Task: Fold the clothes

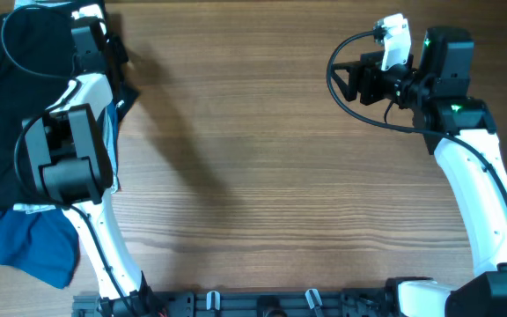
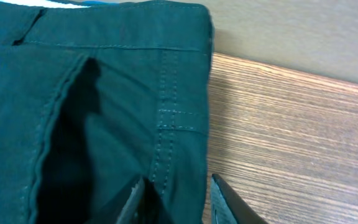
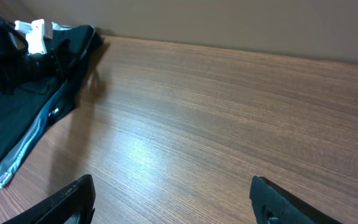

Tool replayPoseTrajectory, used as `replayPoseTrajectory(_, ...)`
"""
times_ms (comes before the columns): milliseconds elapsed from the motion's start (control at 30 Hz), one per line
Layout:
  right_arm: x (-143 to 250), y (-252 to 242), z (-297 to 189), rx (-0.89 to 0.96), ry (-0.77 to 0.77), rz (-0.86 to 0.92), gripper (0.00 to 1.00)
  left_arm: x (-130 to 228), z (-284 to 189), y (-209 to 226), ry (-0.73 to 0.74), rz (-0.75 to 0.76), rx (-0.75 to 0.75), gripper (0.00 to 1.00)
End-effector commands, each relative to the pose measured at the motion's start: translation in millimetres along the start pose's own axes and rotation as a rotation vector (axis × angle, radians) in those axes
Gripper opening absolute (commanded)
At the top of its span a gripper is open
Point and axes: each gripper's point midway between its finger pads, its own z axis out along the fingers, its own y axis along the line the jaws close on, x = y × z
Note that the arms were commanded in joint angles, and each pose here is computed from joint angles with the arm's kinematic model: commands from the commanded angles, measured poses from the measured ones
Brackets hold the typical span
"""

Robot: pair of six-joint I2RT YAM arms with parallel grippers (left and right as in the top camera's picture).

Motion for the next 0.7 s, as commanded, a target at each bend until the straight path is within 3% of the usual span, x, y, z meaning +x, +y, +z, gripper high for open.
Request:
replayPoseTrajectory(0,-4,-2,3,0.006,-0.002,-0.014,0.8,2,6,7,0.0,-0.004,-0.038,0.2)
replayPoseTrajectory(100,-4,-2,3,0.006,-0.002,-0.014,0.79,1,5,9,0.0,-0.003,-0.051,0.05)
replayPoseTrajectory(133,-4,-2,3,0.006,-0.002,-0.014,0.79,-1,3,11,-0.003,-0.004,-0.06,0.04)
replayPoseTrajectory(433,-7,-2,3,0.006,-0.016,-0.023,0.79,-70,-75,9,-0.012,0.001,-0.053,0.04)
replayPoseTrajectory(667,-10,-2,3,0.007,-0.028,-0.03,0.79,-68,-124,-15,0.104,0.027,0.062,0.04)
